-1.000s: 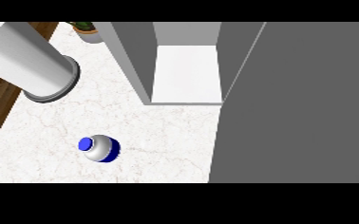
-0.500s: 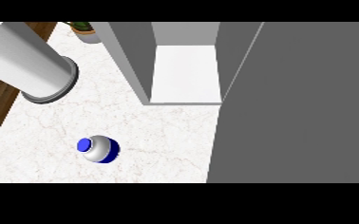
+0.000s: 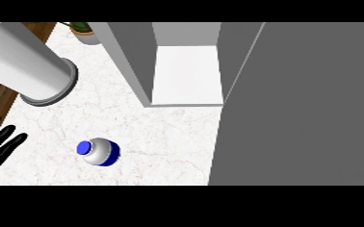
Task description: Pick up the bottled water, place it into the cabinet and close the cabinet
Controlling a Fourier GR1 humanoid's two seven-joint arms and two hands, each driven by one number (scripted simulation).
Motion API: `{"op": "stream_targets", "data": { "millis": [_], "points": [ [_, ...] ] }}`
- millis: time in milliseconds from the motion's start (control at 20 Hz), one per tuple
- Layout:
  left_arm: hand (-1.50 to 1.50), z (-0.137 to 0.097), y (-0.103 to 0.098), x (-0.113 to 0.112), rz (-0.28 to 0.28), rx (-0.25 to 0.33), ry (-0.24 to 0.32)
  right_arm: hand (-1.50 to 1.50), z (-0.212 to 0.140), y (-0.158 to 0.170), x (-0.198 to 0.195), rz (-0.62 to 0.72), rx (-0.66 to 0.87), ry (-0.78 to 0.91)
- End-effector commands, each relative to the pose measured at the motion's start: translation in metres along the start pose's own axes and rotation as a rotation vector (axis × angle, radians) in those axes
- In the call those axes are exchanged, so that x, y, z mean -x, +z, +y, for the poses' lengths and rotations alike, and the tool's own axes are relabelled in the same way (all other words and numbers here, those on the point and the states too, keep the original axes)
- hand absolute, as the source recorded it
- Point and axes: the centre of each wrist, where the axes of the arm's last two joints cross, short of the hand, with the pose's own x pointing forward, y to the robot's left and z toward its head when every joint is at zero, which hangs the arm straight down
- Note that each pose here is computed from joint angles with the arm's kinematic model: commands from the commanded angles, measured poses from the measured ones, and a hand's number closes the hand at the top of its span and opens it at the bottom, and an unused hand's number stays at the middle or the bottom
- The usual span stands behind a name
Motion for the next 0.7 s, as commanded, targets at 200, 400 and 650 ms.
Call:
{"op": "stream_targets", "data": {
  "millis": [200, 400, 650],
  "points": [
    [-1.5, 0.009, -0.026, 0.048, 0.061, -0.04, -0.048, -1.5, 0.001, 0.02, -0.031, -0.066, 0.007, 0.027],
    [-1.5, 0.027, -0.045, 0.063, 0.087, -0.064, -0.086, -1.5, 0.002, 0.023, -0.033, -0.09, -0.005, 0.025],
    [-1.5, 0.04, -0.042, 0.111, 0.11, -0.041, -0.074, -1.5, 0.003, 0.029, -0.036, -0.071, -0.006, 0.001]
  ]
}}
